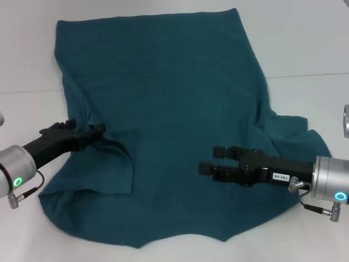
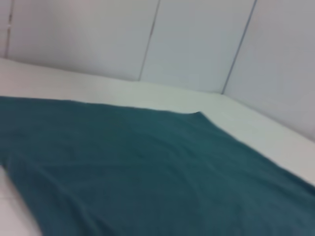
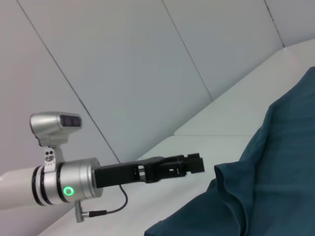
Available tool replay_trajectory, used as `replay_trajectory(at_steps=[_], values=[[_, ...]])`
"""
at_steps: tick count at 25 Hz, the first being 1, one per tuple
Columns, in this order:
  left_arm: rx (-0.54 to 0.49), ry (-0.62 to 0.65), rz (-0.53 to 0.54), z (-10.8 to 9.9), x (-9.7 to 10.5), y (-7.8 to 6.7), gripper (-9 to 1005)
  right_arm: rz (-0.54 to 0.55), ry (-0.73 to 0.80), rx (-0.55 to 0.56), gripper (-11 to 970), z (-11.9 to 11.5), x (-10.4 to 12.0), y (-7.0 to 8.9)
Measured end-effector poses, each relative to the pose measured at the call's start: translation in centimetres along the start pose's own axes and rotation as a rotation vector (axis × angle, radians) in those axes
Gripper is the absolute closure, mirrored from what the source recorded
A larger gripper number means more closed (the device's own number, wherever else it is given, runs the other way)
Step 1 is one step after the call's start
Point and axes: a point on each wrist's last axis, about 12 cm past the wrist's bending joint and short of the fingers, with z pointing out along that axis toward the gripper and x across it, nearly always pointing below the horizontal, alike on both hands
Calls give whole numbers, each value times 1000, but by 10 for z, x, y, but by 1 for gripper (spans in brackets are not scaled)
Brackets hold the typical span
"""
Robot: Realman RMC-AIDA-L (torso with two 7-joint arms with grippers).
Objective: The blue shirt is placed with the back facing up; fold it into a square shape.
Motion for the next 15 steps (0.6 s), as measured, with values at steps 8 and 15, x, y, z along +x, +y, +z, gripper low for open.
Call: replay_trajectory(at_steps=[8,15], values=[[-54,51,27,16,4,-4,93,8,1,5,45,1,0,-1],[-46,61,42,23,3,-8,93,13,1,9,44,2,1,-1]])
